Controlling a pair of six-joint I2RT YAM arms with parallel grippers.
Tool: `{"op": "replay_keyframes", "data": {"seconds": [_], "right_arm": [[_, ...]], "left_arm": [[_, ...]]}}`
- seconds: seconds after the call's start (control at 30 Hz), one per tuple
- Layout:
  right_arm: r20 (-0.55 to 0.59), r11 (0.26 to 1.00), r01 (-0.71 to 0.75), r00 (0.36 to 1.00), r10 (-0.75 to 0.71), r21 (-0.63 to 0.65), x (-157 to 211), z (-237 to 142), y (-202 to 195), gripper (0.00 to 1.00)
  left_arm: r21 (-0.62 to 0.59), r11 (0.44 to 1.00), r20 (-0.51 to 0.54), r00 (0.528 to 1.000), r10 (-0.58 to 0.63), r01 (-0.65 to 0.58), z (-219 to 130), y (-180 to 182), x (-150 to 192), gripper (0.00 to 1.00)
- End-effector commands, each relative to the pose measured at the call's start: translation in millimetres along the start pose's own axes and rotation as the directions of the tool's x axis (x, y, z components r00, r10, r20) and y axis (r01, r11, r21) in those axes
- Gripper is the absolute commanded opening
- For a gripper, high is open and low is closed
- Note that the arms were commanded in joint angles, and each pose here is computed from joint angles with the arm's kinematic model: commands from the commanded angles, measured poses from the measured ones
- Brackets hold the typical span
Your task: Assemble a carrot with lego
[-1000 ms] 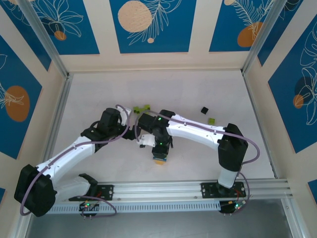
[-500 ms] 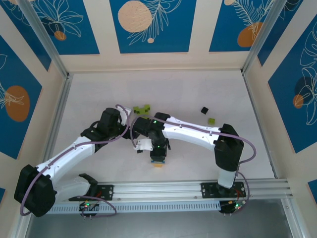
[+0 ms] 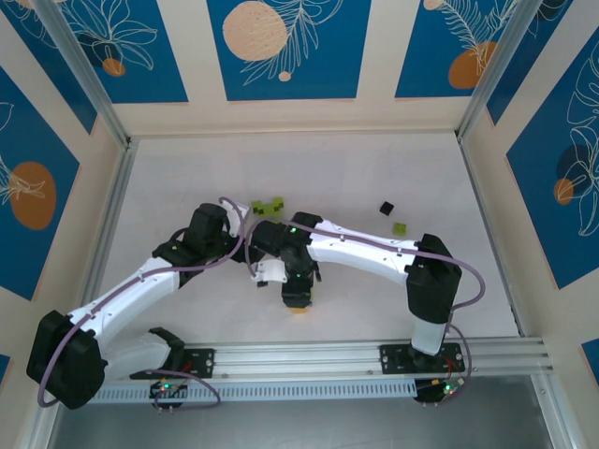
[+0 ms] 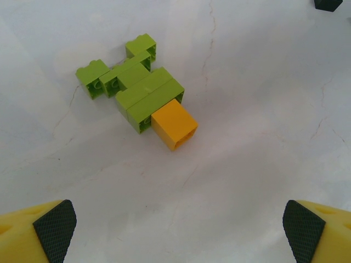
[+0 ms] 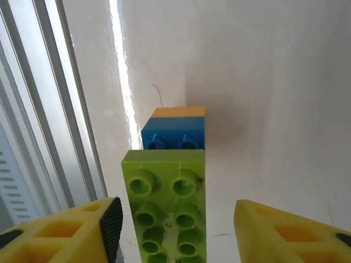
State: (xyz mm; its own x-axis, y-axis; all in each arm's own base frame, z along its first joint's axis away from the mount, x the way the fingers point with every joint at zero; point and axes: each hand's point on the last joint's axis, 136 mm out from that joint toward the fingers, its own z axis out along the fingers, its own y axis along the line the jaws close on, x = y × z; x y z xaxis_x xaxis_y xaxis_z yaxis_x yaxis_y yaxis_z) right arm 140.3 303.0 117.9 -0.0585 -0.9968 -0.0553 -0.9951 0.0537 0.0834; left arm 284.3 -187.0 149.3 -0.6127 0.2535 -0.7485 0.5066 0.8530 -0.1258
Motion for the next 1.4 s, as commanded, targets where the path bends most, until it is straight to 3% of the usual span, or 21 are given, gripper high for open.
{"op": "replay_keyframes", "data": {"seconds": [0.0, 0.17, 0.27, 0.3, 0.37, 0.43, 0.5, 0.6, 0.63, 0.73, 0.93, 1.17, 1.37], "right_arm": [[0.088, 1.000, 0.004, 0.996, -0.005, 0.014, -6.9, -24.8, 5.8, 0.59], [0.218, 0.990, -0.061, 0.975, 0.032, 0.129, -3.3, -67.2, -3.3, 0.60], [0.343, 0.925, -0.274, 0.923, 0.176, 0.263, 12.9, -107.2, -39.0, 0.64], [0.394, 0.869, -0.412, 0.872, 0.290, 0.274, 26.9, -120.7, -58.8, 0.68], [0.463, 0.689, -0.683, 0.705, 0.537, 0.240, 68.4, -137.1, -97.6, 0.68], [0.510, 0.366, -0.918, 0.391, 0.766, 0.154, 133.8, -136.1, -133.7, 0.68], [0.542, 0.191, -0.981, 0.174, 0.822, 0.025, 167.4, -124.8, -150.8, 0.64], [0.543, -0.092, -0.993, -0.115, 0.832, -0.069, 217.4, -111.6, -169.2, 0.63], [0.521, -0.132, -0.987, -0.160, 0.838, -0.090, 225.1, -105.9, -173.2, 0.63], [0.491, -0.195, -0.975, -0.222, 0.842, -0.106, 242.7, -88.0, -190.8, 0.60], [0.409, -0.293, -0.950, -0.312, 0.857, -0.111, 274.6, -42.9, -226.1, 0.63], [0.324, -0.327, -0.944, -0.326, 0.888, -0.050, 289.8, 3.4, -251.4, 0.66], [0.308, -0.317, -0.947, -0.314, 0.898, -0.043, 289.9, 19.1, -260.7, 0.66]], "left_arm": [[0.031, 1.000, 0.019, 1.000, 0.004, -0.004, -0.6, -5.7, -4.6, 0.99], [0.050, 0.998, 0.035, 0.999, 0.025, -0.027, -2.9, -9.2, -4.6, 0.99], [0.078, 0.996, 0.064, 0.997, 0.039, -0.044, -7.3, -14.2, -5.8, 0.99], [0.083, 0.996, 0.077, 0.996, 0.039, -0.045, -9.3, -15.2, -7.4, 0.99], [0.104, 0.993, 0.097, 0.994, 0.042, -0.052, -12.9, -19.3, -9.6, 1.00], [0.133, 0.989, 0.126, 0.991, 0.043, -0.060, -18.0, -24.5, -12.9, 0.99], [0.144, 0.987, 0.151, 0.988, 0.044, -0.066, -23.3, -27.2, -16.3, 0.99], [0.166, 0.983, 0.190, 0.981, 0.044, -0.076, -30.5, -31.6, -20.3, 0.99], [0.191, 0.978, 0.201, 0.979, 0.045, -0.084, -32.5, -36.2, -20.4, 0.99], [0.254, 0.961, 0.240, 0.970, 0.045, -0.107, -36.5, -47.5, -22.2, 0.99], [0.339, 0.926, 0.315, 0.947, 0.055, -0.166, -36.2, -67.1, -16.6, 0.99], [0.326, 0.909, 0.345, 0.928, 0.140, -0.259, -20.7, -87.2, 0.6, 0.99], [0.310, 0.883, 0.369, 0.900, 0.231, -0.353, -5.3, -103.3, 22.4, 0.99]]}}
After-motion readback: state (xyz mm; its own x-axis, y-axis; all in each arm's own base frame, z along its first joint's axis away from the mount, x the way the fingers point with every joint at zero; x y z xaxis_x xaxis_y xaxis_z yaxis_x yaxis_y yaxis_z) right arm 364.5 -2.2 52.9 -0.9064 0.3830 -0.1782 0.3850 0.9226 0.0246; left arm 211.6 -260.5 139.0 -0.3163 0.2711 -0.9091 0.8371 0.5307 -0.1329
